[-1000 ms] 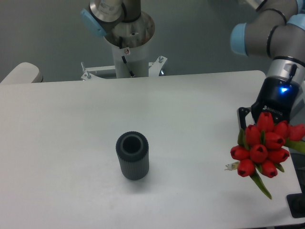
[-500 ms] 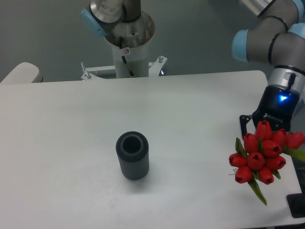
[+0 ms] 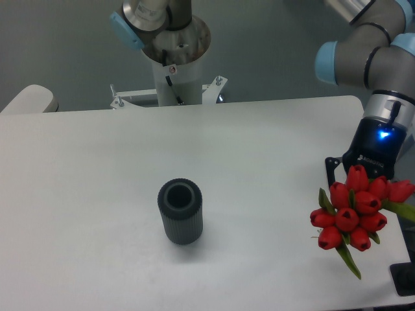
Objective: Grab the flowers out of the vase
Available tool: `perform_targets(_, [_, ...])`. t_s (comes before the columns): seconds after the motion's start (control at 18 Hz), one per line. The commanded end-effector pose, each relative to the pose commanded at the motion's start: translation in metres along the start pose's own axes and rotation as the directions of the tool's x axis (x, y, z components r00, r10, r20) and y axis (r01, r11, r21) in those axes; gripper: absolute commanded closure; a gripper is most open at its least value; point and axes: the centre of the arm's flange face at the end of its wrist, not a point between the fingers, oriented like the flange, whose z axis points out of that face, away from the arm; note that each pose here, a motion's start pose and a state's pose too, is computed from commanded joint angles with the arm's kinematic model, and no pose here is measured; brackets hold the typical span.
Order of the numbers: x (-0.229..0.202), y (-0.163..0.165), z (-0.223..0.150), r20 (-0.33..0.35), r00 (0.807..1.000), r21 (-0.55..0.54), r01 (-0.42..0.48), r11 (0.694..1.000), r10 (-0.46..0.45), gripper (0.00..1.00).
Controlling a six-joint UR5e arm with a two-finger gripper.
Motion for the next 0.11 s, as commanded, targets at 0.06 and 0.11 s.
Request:
perform_targets(0.06, [-0.0006,-0.0015,-0.0011,0.006,1.0,-0.007,-0.004,1.0,0.004,0.68])
perform_targets(0.11, [-0.0005,-0.0013,0.0002,0.012,1.0,-0.023,-0.005,1.0,0.005,0.68])
